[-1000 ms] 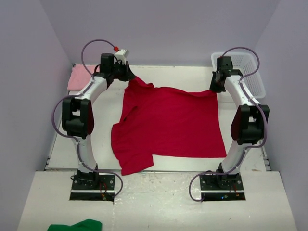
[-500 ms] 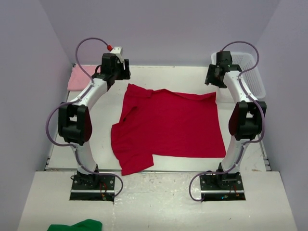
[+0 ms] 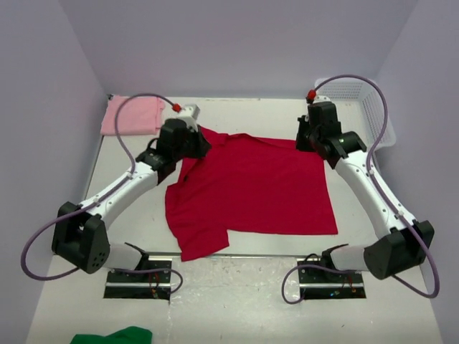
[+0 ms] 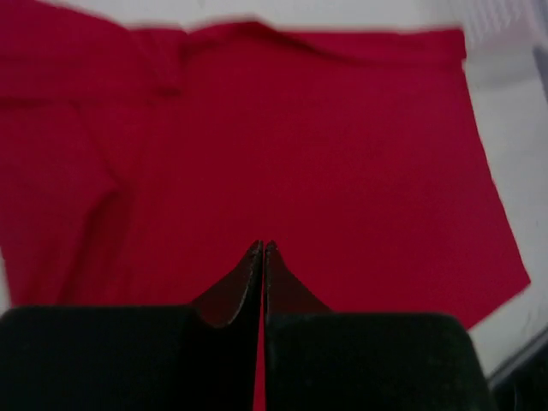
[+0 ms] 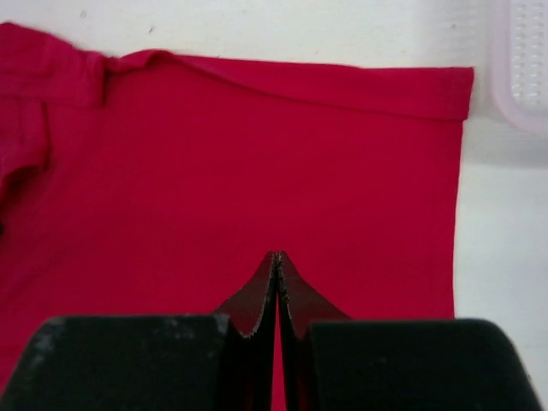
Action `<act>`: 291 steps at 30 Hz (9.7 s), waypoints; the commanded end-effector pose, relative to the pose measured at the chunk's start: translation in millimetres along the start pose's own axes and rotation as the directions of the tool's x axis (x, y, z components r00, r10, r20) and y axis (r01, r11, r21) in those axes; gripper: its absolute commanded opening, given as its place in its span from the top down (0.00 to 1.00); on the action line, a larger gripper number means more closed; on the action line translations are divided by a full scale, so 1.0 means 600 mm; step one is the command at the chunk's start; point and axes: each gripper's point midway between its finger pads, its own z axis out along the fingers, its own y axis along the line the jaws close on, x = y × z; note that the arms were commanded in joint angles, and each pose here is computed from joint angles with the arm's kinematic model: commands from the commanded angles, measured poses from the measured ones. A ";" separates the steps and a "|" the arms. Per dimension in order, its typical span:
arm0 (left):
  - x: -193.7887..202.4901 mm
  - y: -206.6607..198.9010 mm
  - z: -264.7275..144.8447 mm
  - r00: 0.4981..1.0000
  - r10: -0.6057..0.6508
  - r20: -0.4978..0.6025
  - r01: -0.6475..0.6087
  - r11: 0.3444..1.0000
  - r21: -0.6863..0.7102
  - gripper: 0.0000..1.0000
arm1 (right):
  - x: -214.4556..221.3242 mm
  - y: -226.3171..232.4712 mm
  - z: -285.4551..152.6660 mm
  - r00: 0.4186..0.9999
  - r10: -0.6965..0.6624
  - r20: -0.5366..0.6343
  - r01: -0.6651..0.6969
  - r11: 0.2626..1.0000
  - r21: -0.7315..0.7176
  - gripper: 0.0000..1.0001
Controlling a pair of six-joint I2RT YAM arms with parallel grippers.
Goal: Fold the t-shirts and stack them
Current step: Flatten out the tshirt
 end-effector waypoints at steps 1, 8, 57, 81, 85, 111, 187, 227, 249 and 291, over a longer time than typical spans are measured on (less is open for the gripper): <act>0.159 -0.080 0.004 0.965 -0.015 -0.264 0.076 0.972 0.222 1.00 | 0.051 0.013 -0.006 0.998 0.006 -0.057 -0.007 1.000 -0.010 1.00; 0.260 -0.065 0.033 0.932 -0.009 -0.362 0.097 0.969 0.226 1.00 | 0.174 0.036 -0.003 0.985 0.035 -0.169 -0.049 0.996 -0.077 1.00; 0.130 0.241 0.212 0.931 -0.200 -0.306 0.156 0.974 -0.164 1.00 | 0.411 0.021 0.008 0.869 0.019 -0.494 -0.001 0.999 0.036 0.45; 0.144 0.231 0.204 0.925 -0.195 -0.327 0.161 0.979 -0.127 1.00 | 0.512 0.041 -0.004 0.850 0.063 -0.523 0.012 0.990 0.139 0.49; 0.147 0.230 0.203 0.924 -0.197 -0.327 0.166 0.979 -0.122 1.00 | 0.520 0.030 0.003 0.846 0.072 -0.528 0.029 0.983 0.181 0.48; 0.073 0.187 0.106 0.969 -0.225 -0.097 0.217 0.972 -0.087 1.00 | 0.526 0.033 0.010 0.845 0.108 -0.525 0.048 0.960 0.274 0.99; 0.449 0.132 -0.147 0.907 -0.155 -0.391 -0.122 0.793 -0.597 1.00 | 0.542 0.091 -0.002 0.860 0.020 -0.511 -0.005 1.000 0.030 1.00; -0.470 -0.097 -0.717 0.581 0.189 0.792 -0.082 0.981 -0.174 1.00 | -0.331 0.060 -0.604 0.513 -0.199 0.835 0.394 0.919 -0.023 1.00; -0.623 -0.268 -0.506 0.393 0.491 0.777 -0.310 0.867 -0.391 1.00 | -0.427 0.121 -0.541 0.403 -0.308 0.862 0.470 0.878 0.093 1.00; -0.496 -0.026 -0.261 0.751 0.372 0.545 -0.286 0.928 -0.240 1.00 | -0.328 0.040 -0.388 0.656 -0.261 0.708 0.290 0.953 0.082 1.00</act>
